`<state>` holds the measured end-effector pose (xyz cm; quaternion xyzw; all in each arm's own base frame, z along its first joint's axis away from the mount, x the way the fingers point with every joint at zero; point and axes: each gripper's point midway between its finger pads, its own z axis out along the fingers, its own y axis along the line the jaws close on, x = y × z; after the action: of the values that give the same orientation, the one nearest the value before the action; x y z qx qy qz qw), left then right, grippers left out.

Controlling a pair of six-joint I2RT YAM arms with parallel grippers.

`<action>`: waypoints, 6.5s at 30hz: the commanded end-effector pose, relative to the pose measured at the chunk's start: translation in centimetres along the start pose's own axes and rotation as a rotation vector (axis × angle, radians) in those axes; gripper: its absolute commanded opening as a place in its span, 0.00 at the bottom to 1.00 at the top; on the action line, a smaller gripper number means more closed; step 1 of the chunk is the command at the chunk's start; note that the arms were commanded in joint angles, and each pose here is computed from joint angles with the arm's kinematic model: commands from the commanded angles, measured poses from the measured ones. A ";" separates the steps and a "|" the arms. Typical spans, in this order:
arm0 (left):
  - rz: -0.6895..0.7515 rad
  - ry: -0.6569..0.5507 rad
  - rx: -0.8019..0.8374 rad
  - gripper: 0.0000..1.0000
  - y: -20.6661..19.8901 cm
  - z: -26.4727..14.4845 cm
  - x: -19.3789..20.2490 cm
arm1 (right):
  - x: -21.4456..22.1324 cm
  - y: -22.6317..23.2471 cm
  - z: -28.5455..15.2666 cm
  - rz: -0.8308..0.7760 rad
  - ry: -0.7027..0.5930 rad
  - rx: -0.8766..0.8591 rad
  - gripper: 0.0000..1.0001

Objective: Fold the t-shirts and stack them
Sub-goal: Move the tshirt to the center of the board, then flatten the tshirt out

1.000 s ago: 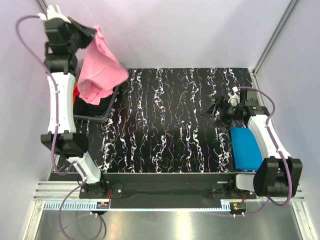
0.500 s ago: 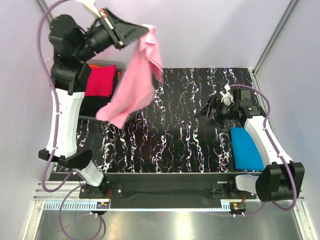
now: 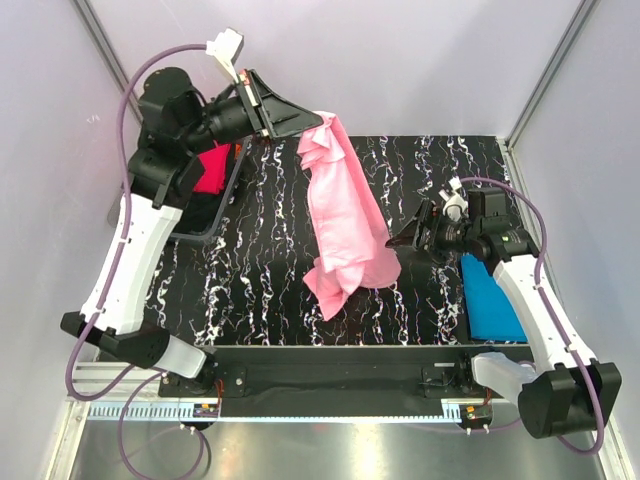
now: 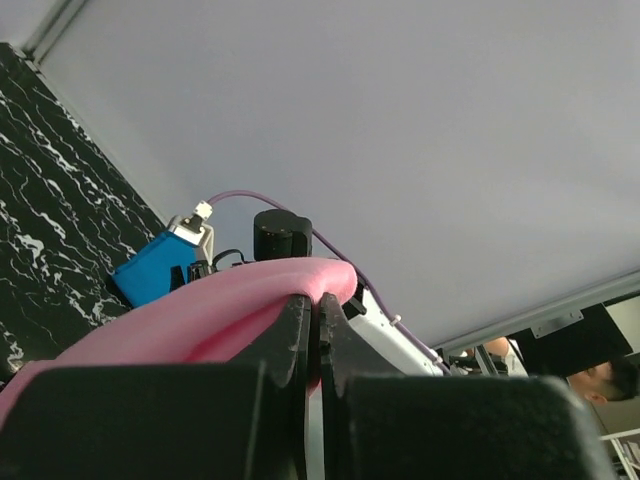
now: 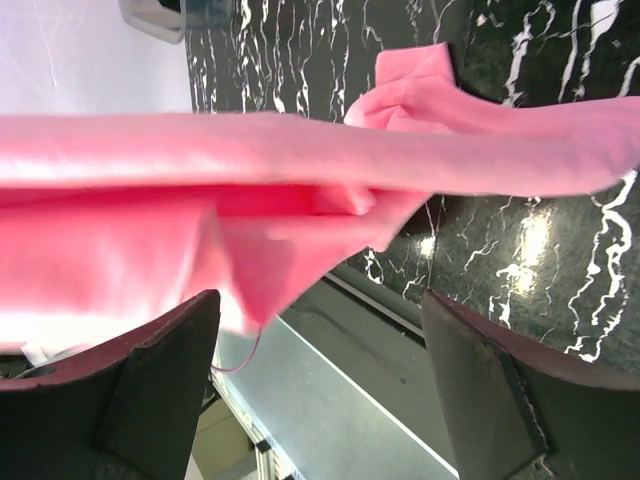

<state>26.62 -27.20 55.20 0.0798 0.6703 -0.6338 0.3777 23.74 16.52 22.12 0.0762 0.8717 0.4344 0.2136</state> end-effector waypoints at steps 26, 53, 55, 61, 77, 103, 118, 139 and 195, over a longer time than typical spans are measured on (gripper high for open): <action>-0.216 0.008 -0.212 0.00 11.2 -7.2 6.0 | 4.2 -8.4 7.9 0.188 0.108 0.274 0.74; -0.261 0.026 -0.226 0.00 11.6 -8.2 7.7 | 2.5 -4.8 19.6 0.052 0.151 0.242 0.36; -0.262 0.028 -0.226 0.00 11.5 -8.4 8.0 | 1.9 -4.6 19.5 0.024 0.135 0.240 0.13; -0.265 0.021 -0.248 0.00 11.1 -9.7 9.0 | -0.5 -4.0 16.7 -0.049 0.004 0.313 0.00; -0.213 0.010 -0.263 0.00 8.8 -13.5 10.8 | -11.9 13.0 -16.0 -0.447 -0.886 0.347 0.00; -0.327 -0.009 -0.402 0.00 14.8 -13.7 12.0 | -18.2 27.8 -29.2 -0.545 -1.418 0.048 0.00; -0.196 -0.048 -0.231 0.00 6.6 -12.5 6.7 | -11.9 32.2 -40.1 -0.755 -1.581 -0.172 0.00; -0.158 -0.359 -0.361 0.00 6.6 -15.9 6.5 | -15.5 30.6 -36.2 -0.660 -1.524 -0.021 0.00; -0.090 -0.049 -1.050 0.53 31.6 -19.1 18.9 | -9.0 -7.7 6.2 -0.074 -0.045 0.606 0.88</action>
<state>26.98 -13.45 20.03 -0.1123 0.8766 -0.2732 0.3799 40.69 11.39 16.35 0.0704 0.9519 0.0624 0.2918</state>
